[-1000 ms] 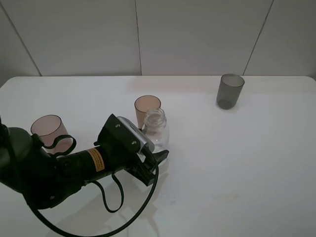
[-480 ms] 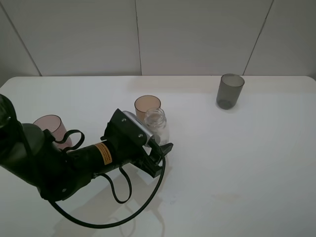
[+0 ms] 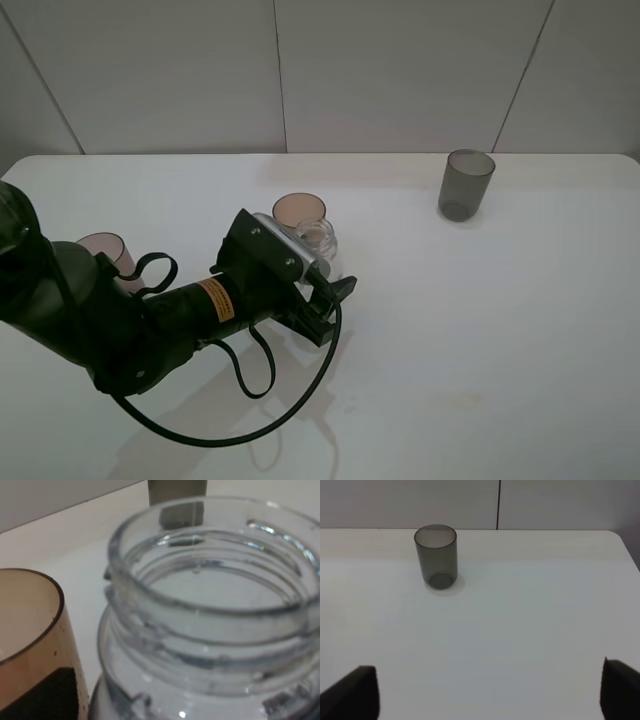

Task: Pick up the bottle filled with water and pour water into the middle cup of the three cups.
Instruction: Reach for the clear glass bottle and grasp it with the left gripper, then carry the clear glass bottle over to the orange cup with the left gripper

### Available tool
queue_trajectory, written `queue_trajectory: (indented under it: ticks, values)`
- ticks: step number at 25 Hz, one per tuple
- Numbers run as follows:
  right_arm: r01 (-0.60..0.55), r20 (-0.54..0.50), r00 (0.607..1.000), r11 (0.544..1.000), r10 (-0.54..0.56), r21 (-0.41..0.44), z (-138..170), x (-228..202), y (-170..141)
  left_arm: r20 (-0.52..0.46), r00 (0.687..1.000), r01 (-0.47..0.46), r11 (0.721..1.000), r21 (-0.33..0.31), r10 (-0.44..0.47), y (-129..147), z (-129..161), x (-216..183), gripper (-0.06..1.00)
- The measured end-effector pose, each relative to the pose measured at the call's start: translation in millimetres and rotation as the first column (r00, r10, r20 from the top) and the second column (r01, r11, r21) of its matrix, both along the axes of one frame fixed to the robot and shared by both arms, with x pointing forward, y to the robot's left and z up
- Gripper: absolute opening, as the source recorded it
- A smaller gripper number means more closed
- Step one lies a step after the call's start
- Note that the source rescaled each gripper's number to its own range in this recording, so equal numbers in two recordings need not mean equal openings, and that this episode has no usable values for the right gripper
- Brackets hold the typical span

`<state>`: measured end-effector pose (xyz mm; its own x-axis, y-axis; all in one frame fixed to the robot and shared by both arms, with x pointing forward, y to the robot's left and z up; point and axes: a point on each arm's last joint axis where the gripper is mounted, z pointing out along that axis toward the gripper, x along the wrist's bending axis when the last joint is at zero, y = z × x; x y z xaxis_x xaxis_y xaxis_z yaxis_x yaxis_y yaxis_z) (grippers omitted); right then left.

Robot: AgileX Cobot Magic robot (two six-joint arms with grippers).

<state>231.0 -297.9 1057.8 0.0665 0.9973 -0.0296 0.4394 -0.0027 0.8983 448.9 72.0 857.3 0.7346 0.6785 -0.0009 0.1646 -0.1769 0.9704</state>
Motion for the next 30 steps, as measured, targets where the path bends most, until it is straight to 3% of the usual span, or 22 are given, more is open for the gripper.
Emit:
queue_trajectory:
  ticks: [10,30]
  values:
    - [0.000,0.000,1.000,1.000,0.000,0.000,0.0,0.0,0.0,-0.030,1.000,0.008,0.999,0.034,-0.007,-4.4,-20.6,3.1,0.87]
    - [0.000,0.000,1.000,1.000,0.000,0.000,0.0,0.0,0.0,-0.004,1.000,0.029,1.000,0.009,-0.029,-16.0,-19.4,11.3,0.87]
